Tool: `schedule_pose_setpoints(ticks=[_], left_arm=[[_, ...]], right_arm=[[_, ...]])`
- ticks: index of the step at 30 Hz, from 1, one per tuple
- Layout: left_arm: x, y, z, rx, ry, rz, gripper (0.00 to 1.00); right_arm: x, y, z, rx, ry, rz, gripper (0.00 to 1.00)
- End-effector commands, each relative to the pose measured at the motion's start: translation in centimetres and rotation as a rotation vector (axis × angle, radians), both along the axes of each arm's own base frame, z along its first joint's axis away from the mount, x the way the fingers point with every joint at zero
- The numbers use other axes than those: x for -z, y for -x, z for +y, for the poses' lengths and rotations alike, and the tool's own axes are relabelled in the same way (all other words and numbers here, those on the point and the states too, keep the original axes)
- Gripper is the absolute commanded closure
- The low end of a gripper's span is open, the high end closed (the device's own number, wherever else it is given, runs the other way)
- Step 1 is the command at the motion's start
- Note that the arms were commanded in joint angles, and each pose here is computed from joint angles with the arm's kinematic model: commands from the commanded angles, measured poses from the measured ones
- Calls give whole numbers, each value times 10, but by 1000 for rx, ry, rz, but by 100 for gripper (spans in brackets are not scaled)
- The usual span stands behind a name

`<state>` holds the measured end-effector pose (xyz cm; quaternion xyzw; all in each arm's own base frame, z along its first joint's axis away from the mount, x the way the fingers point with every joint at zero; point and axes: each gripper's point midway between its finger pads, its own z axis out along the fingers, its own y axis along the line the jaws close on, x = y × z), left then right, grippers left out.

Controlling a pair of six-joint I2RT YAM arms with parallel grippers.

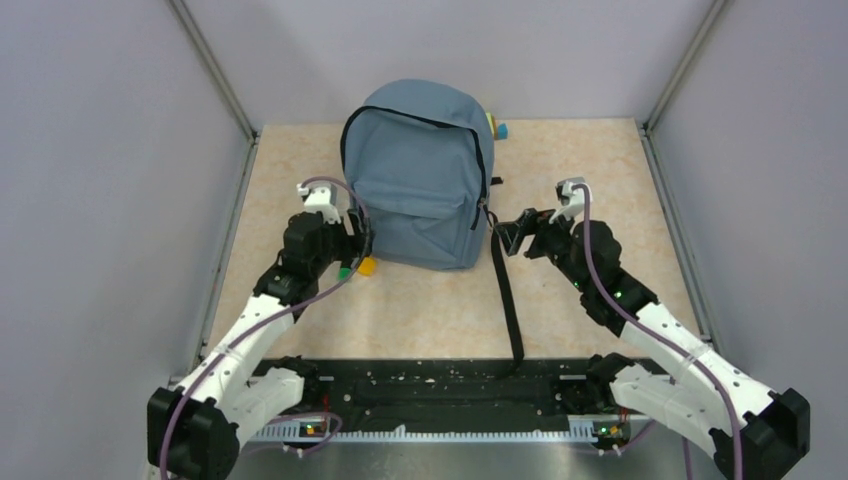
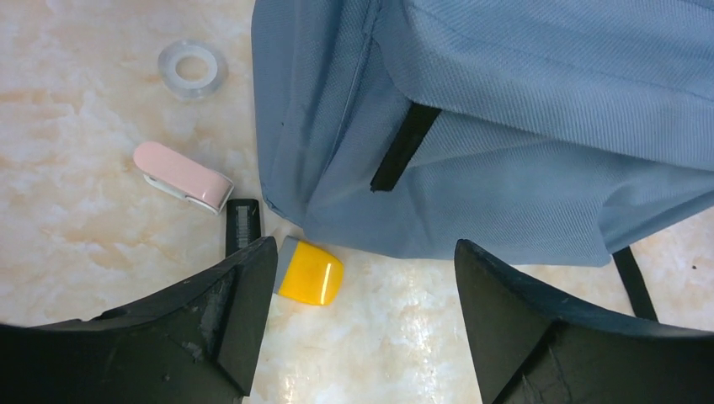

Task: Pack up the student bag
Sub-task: Zip the student bag at the center of the board, then unzip the student bag at the center of the board.

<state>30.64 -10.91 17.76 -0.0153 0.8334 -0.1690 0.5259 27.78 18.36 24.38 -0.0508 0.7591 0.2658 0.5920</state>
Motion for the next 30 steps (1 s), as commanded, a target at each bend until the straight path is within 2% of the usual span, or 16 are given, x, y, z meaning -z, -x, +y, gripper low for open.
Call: schedule_pose_setpoints(ticks=[1,8,16,24,30], left_arm=[[-45,-26,-3,2,-4,-145,21],[-43,-41,-7,54,-62,-169,37],[-48,-49,-14,111,-102,-184,61],[-43,-43,-13,122,-114,-192,100],[-32,-35,-15,150,-121,-148,100]], right_arm=[[-23,-2,7,-12,-53,-52,25],[-20,-2,8,-13,-58,-39,25],[-18,-1,7,-11,-53,-27,25],[-14,0,5,-7,-47,-16,26],[-13,-2,5,-3,-42,-21,26]])
